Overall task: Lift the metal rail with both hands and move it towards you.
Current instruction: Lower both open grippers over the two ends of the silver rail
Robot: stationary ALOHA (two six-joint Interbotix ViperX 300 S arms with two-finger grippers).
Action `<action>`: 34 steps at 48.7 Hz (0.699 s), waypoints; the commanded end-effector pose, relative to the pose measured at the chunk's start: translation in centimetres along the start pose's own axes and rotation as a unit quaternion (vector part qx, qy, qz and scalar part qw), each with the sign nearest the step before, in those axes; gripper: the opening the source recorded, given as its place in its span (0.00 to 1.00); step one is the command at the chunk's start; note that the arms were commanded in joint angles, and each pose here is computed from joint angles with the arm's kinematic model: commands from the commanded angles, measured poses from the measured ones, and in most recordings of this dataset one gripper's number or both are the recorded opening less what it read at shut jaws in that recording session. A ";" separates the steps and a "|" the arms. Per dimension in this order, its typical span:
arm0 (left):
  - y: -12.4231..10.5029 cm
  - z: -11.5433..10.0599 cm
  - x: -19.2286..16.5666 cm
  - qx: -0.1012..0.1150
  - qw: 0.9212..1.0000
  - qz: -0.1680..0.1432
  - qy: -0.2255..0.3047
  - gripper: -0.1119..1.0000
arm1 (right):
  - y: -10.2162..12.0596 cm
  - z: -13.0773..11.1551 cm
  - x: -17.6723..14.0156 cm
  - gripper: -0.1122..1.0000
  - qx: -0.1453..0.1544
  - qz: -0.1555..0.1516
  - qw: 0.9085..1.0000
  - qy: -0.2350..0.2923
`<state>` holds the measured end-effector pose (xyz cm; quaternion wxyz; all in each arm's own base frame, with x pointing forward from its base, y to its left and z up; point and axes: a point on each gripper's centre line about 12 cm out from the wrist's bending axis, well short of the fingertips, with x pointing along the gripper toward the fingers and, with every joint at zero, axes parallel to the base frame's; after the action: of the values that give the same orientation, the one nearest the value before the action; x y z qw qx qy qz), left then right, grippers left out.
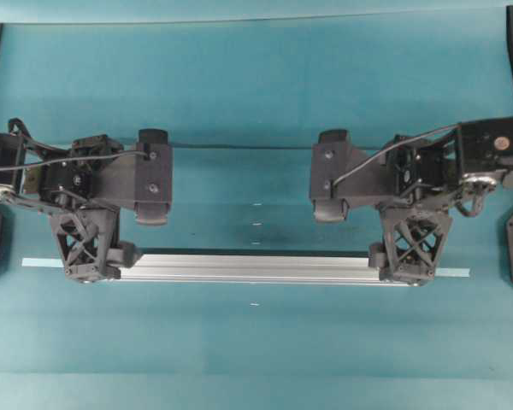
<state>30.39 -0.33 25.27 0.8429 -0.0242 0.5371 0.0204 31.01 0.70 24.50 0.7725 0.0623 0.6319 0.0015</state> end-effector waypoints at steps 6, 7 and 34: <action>-0.2 -0.1 0.2 0.001 1.000 -0.001 -0.002 0.96 | 0.2 0.1 0.4 1.00 0.005 0.000 1.000 -0.001; -0.2 -0.2 0.3 0.001 1.000 -0.001 -0.001 0.97 | 0.1 0.2 0.5 1.00 0.005 0.000 1.000 -0.001; -0.2 -1.7 4.2 -0.021 1.000 -0.002 -0.001 0.97 | 1.2 -0.7 5.2 1.00 -0.013 0.003 1.000 -0.025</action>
<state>30.49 -0.45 20.80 0.8393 -0.0428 0.5411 0.0307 31.34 1.97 19.73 0.7826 0.0564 0.6200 0.0073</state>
